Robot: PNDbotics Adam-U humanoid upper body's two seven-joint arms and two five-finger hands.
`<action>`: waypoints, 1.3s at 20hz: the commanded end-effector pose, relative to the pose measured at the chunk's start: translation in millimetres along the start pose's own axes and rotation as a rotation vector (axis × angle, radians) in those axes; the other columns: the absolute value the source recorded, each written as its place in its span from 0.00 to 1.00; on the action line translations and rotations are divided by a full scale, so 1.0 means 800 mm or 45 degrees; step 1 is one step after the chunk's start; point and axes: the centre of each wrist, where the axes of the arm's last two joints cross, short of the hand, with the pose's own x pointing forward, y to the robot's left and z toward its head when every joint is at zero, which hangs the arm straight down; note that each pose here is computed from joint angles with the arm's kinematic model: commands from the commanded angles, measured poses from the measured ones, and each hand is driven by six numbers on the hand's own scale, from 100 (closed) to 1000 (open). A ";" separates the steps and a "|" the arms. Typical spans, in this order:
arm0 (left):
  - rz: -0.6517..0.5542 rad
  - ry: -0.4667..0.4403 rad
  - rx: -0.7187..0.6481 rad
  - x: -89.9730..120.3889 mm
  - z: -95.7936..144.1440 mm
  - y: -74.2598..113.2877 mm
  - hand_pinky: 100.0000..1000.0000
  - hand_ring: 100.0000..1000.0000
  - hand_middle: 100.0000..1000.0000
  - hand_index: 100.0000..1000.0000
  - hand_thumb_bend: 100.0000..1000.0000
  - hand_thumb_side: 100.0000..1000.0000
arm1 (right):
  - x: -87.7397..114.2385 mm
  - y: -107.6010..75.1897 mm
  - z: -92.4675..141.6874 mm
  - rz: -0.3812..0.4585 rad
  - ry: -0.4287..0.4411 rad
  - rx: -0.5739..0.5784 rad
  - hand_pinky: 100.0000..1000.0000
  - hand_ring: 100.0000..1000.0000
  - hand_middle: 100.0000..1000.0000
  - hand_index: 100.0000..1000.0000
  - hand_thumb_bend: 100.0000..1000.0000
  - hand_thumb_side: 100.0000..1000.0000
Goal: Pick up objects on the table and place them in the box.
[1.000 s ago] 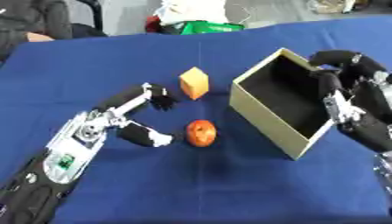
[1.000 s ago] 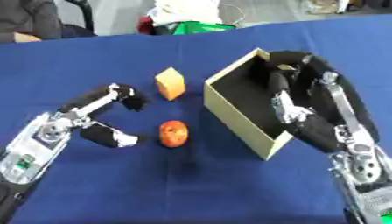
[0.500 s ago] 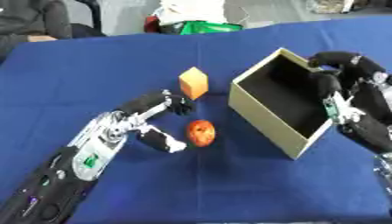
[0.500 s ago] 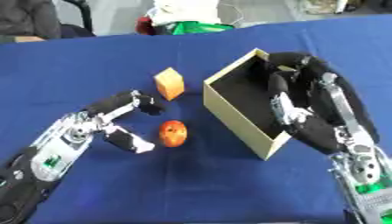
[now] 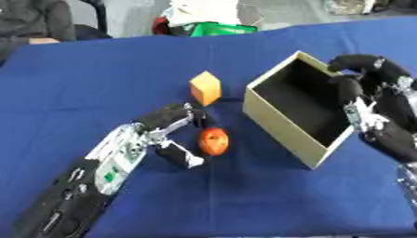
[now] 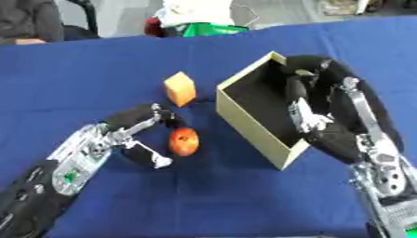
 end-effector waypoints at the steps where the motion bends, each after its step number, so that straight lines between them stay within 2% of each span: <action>1: -0.028 0.005 0.060 0.000 -0.005 0.006 0.63 0.55 0.47 0.68 0.04 0.07 | 0.009 -0.003 -0.005 0.007 -0.041 0.003 0.72 0.82 0.65 0.78 0.00 0.43; 2: -0.020 0.012 0.077 -0.001 -0.005 0.005 0.62 0.53 0.44 0.66 0.00 0.05 | 0.009 -0.003 -0.005 0.007 -0.040 0.002 0.72 0.82 0.65 0.78 0.00 0.43; 4: 0.001 0.031 0.119 -0.003 -0.004 0.004 0.60 0.50 0.40 0.61 0.00 0.00 | 0.009 -0.003 -0.005 0.007 -0.039 0.002 0.72 0.82 0.65 0.78 0.00 0.43; 6: 0.017 0.053 0.161 -0.008 -0.002 0.005 0.59 0.49 0.37 0.58 0.00 0.00 | 0.009 -0.003 -0.005 0.007 -0.038 0.001 0.72 0.82 0.65 0.78 0.00 0.43; 13: 0.059 0.110 0.234 -0.024 0.007 0.027 0.60 0.49 0.36 0.57 0.00 0.00 | 0.008 -0.003 -0.003 0.007 -0.032 0.002 0.72 0.82 0.64 0.78 0.00 0.43; 16: -0.037 0.164 0.356 -0.034 0.016 0.074 0.61 0.50 0.36 0.57 0.00 0.00 | 0.009 0.000 -0.005 -0.011 -0.044 0.018 0.72 0.82 0.64 0.78 0.00 0.42; 19: -0.101 0.121 0.408 -0.027 0.007 0.110 0.61 0.50 0.36 0.58 0.00 0.01 | 0.013 0.005 -0.011 -0.042 -0.087 0.059 0.72 0.82 0.64 0.78 0.00 0.42; 26: -0.150 -0.051 0.397 0.010 -0.051 0.137 0.63 0.51 0.37 0.59 0.00 0.03 | 0.023 0.015 -0.028 -0.111 -0.213 0.152 0.73 0.82 0.65 0.78 0.00 0.41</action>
